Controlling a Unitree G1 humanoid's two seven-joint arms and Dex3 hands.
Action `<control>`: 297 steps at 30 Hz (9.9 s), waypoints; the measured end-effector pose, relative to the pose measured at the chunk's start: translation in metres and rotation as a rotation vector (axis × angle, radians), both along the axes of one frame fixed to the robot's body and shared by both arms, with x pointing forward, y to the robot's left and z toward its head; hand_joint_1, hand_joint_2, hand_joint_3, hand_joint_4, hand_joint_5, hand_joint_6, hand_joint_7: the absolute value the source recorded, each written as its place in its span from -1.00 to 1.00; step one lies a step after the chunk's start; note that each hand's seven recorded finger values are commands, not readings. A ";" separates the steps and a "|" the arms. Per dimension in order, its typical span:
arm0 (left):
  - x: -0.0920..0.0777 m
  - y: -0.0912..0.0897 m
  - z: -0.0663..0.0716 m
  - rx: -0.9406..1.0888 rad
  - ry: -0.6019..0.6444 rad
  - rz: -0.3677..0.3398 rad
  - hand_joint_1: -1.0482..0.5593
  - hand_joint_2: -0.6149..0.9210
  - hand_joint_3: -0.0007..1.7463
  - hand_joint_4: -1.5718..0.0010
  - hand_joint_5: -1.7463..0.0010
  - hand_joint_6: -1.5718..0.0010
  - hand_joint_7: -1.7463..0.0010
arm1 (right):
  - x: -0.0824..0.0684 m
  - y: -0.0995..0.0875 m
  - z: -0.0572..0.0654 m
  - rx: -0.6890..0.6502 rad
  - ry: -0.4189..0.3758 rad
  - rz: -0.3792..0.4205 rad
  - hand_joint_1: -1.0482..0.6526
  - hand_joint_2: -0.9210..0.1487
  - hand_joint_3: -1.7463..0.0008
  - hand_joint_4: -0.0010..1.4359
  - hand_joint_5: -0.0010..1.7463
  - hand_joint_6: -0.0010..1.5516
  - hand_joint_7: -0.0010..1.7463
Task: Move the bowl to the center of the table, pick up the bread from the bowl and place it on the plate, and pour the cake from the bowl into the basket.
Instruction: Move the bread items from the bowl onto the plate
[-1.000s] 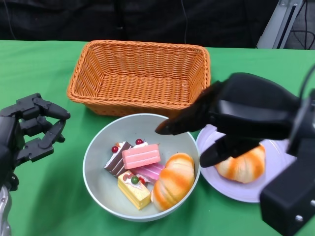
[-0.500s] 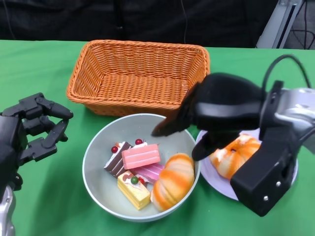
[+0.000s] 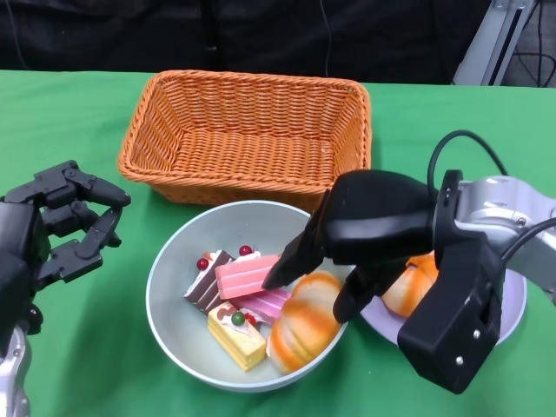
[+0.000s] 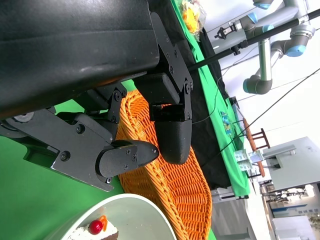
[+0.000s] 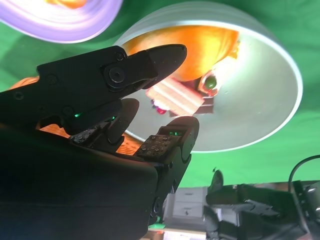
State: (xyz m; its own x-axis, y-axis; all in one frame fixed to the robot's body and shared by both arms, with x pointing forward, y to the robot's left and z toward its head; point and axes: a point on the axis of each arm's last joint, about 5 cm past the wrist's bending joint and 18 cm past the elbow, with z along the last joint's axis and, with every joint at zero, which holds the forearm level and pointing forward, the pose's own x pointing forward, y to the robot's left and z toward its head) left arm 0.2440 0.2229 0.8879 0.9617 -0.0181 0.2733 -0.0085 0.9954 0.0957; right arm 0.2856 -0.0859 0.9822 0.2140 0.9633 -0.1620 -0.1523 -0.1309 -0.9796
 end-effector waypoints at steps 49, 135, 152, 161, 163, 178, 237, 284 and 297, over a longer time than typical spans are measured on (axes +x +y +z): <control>-0.003 -0.007 0.006 -0.011 -0.041 0.003 0.16 0.70 -0.10 -0.01 -0.73 -0.06 -0.23 | -0.009 0.048 -0.004 -0.401 -0.113 0.021 -0.77 -1.00 0.93 0.07 -1.00 -0.10 -1.00; -0.008 -0.010 0.000 0.035 -0.046 0.025 0.05 0.68 -0.15 0.04 -0.69 -0.07 -0.25 | 0.012 0.065 -0.003 -0.031 -0.099 -0.046 -0.35 -1.00 0.81 0.10 -0.42 0.02 -0.99; -0.009 -0.008 -0.004 0.060 -0.047 0.036 0.07 0.79 -0.30 -0.05 -0.69 -0.06 -0.22 | 0.014 0.060 0.008 0.038 -0.076 -0.108 -0.37 -1.00 0.78 0.19 -0.75 -0.10 -0.99; -0.008 -0.008 -0.004 0.030 -0.036 0.027 0.18 0.81 -0.25 -0.05 -0.66 -0.07 -0.19 | 0.014 0.042 0.026 -0.161 -0.075 -0.140 -0.67 -1.00 0.91 -0.05 -0.97 -0.28 -1.00; -0.008 -0.008 -0.004 0.029 -0.032 0.025 0.19 0.81 -0.24 -0.04 -0.66 -0.07 -0.19 | 0.012 0.039 0.032 -0.223 -0.085 -0.134 -0.70 -1.00 0.93 -0.08 -0.99 -0.31 -1.00; -0.008 -0.008 -0.002 0.028 -0.030 0.020 0.21 0.79 -0.20 -0.01 -0.71 -0.07 -0.23 | 0.003 0.039 0.040 -0.293 -0.132 -0.077 -0.78 -1.00 0.97 -0.18 -0.98 -0.40 -1.00; -0.010 -0.010 -0.003 0.047 -0.041 0.012 0.18 0.75 -0.13 -0.01 -0.72 -0.07 -0.24 | -0.002 0.054 -0.057 0.068 -0.187 0.029 -0.17 -0.88 1.00 0.02 0.39 0.50 -0.97; -0.010 -0.002 -0.008 0.041 -0.003 0.012 0.20 0.73 -0.13 -0.03 -0.70 -0.04 -0.27 | 0.022 -0.070 0.008 0.465 0.614 -0.726 0.01 -1.00 0.91 -0.03 0.51 0.49 -0.91; -0.010 0.002 -0.006 0.051 -0.006 0.020 0.19 0.74 -0.14 -0.03 -0.70 -0.05 -0.27 | 0.027 -0.103 0.002 0.398 0.593 -0.938 -0.03 -1.00 0.88 -0.01 0.95 0.52 -0.81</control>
